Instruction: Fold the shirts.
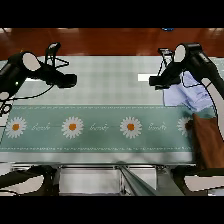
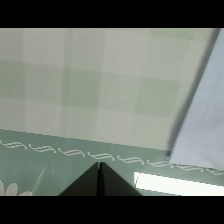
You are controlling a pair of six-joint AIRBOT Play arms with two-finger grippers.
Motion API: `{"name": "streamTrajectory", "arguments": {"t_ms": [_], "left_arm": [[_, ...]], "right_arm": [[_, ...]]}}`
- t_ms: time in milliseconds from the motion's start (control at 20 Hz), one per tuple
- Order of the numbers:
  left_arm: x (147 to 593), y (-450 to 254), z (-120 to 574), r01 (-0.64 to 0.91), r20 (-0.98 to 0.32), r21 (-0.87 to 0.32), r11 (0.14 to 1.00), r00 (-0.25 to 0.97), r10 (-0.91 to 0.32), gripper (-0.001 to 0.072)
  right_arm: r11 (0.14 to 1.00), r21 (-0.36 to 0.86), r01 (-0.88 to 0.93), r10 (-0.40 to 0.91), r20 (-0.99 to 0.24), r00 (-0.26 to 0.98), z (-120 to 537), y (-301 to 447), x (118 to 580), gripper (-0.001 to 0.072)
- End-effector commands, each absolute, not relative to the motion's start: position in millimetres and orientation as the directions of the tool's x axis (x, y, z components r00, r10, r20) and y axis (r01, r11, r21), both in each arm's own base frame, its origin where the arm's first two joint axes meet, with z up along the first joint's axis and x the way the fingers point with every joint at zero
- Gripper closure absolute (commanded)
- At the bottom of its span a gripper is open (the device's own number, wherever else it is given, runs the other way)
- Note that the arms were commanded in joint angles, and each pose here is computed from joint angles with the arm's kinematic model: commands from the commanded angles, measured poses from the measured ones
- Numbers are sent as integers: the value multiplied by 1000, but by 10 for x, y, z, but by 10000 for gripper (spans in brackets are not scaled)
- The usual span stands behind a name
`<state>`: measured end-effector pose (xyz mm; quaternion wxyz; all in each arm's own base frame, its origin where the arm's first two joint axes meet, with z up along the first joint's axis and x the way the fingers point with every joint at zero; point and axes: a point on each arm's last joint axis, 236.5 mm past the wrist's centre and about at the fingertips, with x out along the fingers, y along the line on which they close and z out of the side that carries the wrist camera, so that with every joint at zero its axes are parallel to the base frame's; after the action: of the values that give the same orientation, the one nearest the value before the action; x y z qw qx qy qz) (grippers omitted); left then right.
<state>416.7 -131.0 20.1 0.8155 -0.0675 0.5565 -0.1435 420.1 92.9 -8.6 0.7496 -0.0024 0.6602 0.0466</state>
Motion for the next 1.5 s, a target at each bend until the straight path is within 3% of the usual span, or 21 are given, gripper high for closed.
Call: {"name": "streamTrajectory", "arguments": {"t_ms": [0,850,1000,1100,1150,1200,1250,1300,1350,1450], "left_arm": [[4170,-1311,202,159,-888,-270,950,340,-309,690],[4170,-1311,202,159,-888,-270,950,340,-309,690],[4173,-1311,203,159,-888,-270,950,341,-309,690],[4340,-1297,268,155,-859,-267,951,410,-308,689],[4437,-1277,328,152,-839,-266,952,449,-306,670],[4519,-1245,397,147,-823,-265,953,481,-303,566],[4602,-1195,490,140,-806,-265,954,511,-299,332],[4664,-1133,578,132,-794,-264,956,533,-293,198],[4697,-1033,689,120,-791,-262,958,542,-284,198],[4699,-774,892,83,-799,-261,962,541,-264,199]], "right_arm": [[996,58,-73,66,-990,123,-88,929,4201,691],[996,58,-73,67,-990,125,-88,931,4206,691],[995,64,-78,82,-964,253,-26,966,4509,691],[993,88,-77,107,-949,295,8,1026,4607,691],[993,91,-79,112,-938,327,34,1037,4684,691],[992,95,-80,118,-925,362,66,1052,4765,690],[992,97,-82,123,-905,406,112,1061,4871,686],[992,91,-86,119,-891,438,161,1051,4948,569],[995,41,-94,81,-880,468,248,960,5023,292],[985,-150,-89,-82,-847,525,541,543,5154,292]]}}
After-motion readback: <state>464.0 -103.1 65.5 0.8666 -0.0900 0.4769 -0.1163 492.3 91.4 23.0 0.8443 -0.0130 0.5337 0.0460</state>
